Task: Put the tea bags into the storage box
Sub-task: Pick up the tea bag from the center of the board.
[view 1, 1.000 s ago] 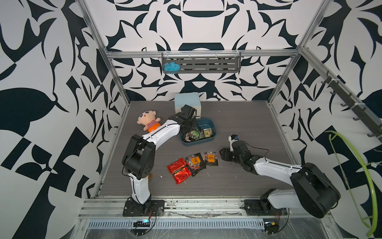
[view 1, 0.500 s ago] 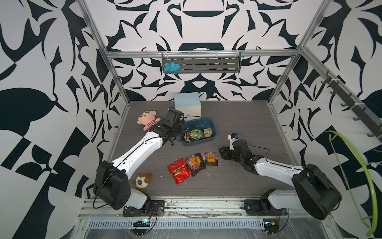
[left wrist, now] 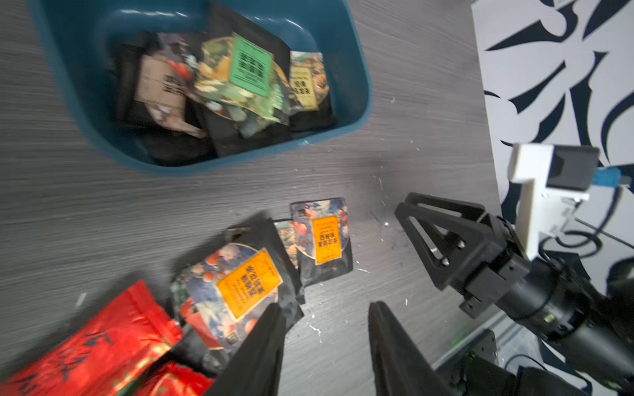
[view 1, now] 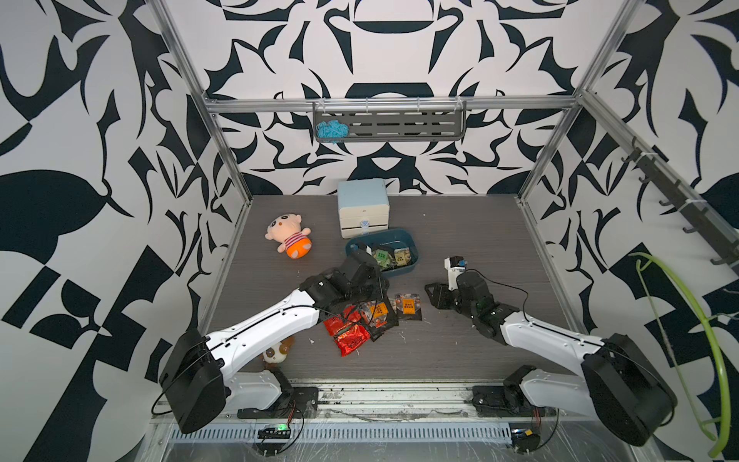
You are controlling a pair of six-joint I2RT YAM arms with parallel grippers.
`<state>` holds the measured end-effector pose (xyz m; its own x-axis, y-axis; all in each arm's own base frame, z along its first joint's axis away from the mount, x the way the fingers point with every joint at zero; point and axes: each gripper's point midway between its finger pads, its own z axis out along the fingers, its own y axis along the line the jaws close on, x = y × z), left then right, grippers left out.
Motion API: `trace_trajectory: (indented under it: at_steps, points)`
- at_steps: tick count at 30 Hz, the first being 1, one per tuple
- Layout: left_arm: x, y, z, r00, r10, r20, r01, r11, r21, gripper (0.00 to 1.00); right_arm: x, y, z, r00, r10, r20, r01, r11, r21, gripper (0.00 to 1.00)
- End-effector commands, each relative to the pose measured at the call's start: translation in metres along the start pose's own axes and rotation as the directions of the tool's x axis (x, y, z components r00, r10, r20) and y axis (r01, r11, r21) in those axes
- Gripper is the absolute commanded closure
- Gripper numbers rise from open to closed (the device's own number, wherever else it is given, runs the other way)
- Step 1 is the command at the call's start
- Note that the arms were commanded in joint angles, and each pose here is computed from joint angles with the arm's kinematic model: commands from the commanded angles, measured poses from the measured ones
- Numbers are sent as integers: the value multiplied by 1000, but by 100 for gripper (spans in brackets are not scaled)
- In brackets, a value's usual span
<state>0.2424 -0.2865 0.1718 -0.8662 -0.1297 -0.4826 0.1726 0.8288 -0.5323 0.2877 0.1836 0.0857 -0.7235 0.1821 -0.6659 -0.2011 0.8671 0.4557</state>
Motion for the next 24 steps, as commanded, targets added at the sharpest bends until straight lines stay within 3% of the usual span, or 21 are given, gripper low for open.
trace_trajectory:
  at_steps: [1, 8, 14, 24]
  points:
    - [15, -6, 17, 999, -4, -35, 4, 1000, -3, 58, -4, 13, -6, 999, -33, -18, 32, 999, -44, 53]
    - [42, -17, 49, 990, 25, -138, -27, 1000, -12, 62, 21, 7, -8, 995, -63, -81, 59, 997, -56, 53]
    - [50, -12, 71, 988, 8, -154, -15, 999, -46, 68, 32, 11, 4, 988, -51, -148, 38, 995, -87, 53]
    - [60, -7, 109, 977, -5, -214, -15, 996, -93, 97, 44, 17, 18, 973, -44, -227, 20, 994, -109, 57]
